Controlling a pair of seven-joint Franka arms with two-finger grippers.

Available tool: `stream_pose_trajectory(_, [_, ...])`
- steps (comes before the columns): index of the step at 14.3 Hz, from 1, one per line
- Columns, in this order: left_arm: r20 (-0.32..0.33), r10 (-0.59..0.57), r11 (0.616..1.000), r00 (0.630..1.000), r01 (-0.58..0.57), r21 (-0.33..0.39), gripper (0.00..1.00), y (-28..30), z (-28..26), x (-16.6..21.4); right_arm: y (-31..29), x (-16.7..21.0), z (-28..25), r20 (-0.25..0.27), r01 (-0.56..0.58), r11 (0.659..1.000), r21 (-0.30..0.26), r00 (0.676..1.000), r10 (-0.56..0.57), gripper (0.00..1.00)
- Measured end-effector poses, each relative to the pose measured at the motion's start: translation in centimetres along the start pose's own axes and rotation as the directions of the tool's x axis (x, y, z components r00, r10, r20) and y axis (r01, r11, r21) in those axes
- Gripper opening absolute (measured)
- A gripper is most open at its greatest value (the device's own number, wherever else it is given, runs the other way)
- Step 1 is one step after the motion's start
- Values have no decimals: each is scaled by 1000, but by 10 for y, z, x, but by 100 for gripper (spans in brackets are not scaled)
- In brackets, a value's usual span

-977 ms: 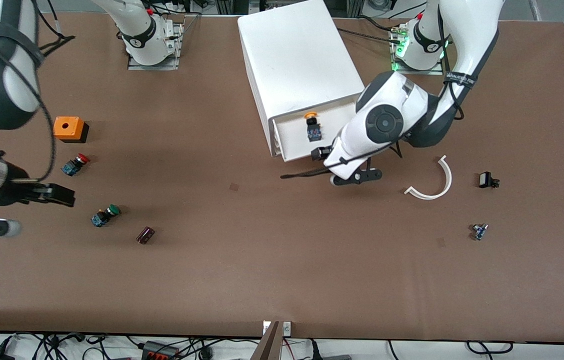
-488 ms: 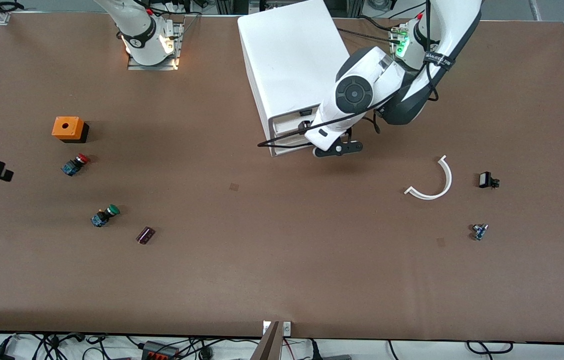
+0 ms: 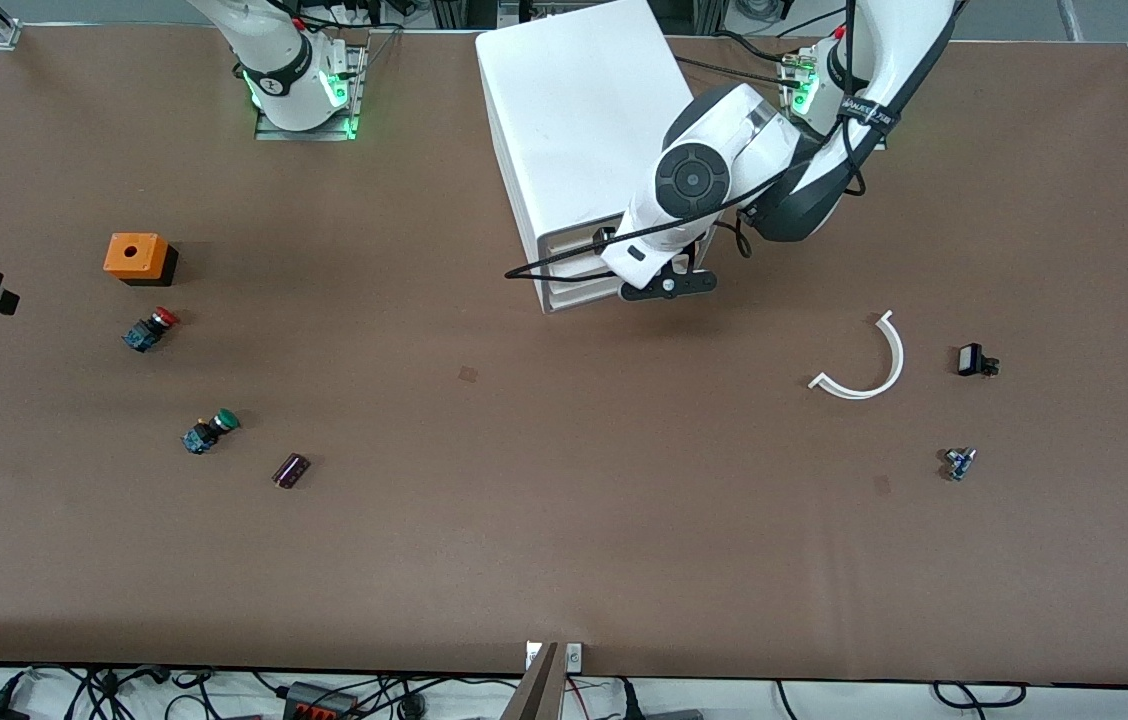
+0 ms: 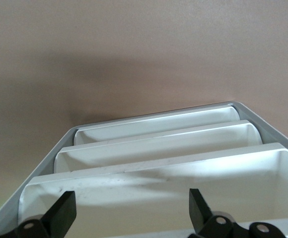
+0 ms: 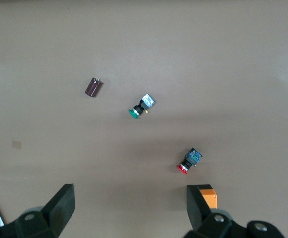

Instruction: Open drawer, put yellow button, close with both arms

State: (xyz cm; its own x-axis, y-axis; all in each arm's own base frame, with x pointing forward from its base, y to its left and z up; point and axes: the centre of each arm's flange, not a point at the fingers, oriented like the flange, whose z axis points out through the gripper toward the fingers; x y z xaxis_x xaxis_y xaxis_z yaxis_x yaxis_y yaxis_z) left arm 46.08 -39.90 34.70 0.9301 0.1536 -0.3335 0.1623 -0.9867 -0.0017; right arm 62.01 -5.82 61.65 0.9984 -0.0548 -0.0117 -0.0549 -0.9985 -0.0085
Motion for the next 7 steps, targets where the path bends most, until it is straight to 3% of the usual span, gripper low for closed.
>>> stream_pose_trajectory(5, [0,-1,1000,1000,1,2,100,-1,-1,0,-2,-20,9,22,4,1000,5,1000,-4,100])
stream_pose_trajectory(7, [-23,-9,1000,1000,9,0,100,-7,-11,6,-1,-32,15,9,3,1000,8,1000,-3,100])
